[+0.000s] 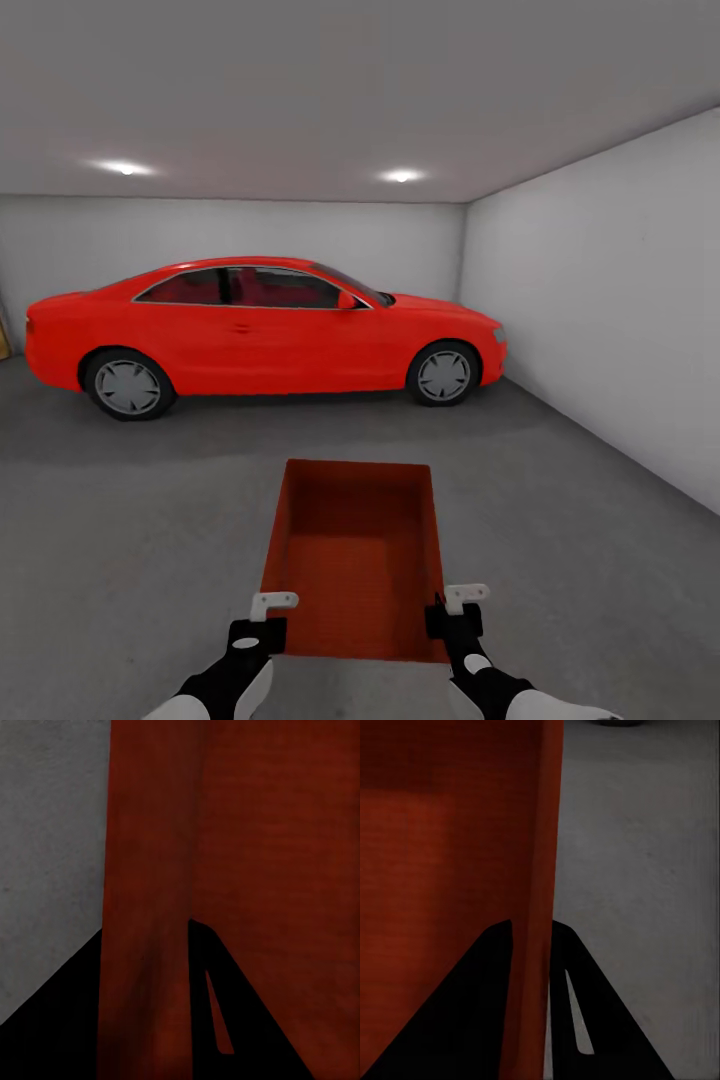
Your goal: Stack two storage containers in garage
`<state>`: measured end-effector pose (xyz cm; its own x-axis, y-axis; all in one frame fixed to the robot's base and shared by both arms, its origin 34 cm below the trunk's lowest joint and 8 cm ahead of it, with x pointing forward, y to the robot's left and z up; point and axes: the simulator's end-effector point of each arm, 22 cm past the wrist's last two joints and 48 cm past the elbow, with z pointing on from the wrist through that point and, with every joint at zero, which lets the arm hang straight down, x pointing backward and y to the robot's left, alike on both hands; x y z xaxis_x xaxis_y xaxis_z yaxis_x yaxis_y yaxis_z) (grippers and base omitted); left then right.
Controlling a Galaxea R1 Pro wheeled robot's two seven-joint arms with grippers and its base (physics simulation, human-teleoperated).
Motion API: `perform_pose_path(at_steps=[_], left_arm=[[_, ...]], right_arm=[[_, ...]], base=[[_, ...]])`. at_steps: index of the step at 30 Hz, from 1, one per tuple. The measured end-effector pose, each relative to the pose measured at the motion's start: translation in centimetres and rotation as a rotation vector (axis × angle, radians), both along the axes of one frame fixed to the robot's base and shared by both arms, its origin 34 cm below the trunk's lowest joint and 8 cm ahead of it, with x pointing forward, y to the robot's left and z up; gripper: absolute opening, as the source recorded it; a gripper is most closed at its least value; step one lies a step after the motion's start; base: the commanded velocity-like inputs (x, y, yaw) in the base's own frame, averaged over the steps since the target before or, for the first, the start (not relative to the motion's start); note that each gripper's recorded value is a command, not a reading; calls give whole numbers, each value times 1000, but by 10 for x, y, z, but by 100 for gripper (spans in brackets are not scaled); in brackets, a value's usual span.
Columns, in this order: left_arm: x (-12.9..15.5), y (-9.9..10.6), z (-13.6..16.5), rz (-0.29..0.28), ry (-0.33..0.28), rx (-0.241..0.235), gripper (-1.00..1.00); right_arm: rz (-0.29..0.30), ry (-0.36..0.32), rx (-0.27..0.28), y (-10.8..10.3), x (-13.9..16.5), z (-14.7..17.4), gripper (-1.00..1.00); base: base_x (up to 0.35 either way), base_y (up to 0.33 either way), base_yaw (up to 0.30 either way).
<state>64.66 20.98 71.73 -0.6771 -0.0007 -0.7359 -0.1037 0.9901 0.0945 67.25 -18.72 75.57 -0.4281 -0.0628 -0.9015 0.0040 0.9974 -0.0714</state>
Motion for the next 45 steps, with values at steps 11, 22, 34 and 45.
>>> perform_pose_path(at_steps=[11, 22, 34, 45], left_arm=[[0, 0, 0, 0, 0, 0, -100], [0, 0, 0, 0, 0, 0, -100], [0, 0, 0, 0, 0, 0, -100], [0, 0, 0, 0, 2, 0, -100]], right_arm=[[0, 0, 1, 0, 0, 0, -100], [0, 0, 1, 0, 0, 0, -100], [0, 0, 0, 0, 0, 0, -100], [1, 2, 1, 0, 0, 0, -100]], base=[[321, 0, -282], [321, 0, -282], [321, 0, -282], [321, 0, -282]])
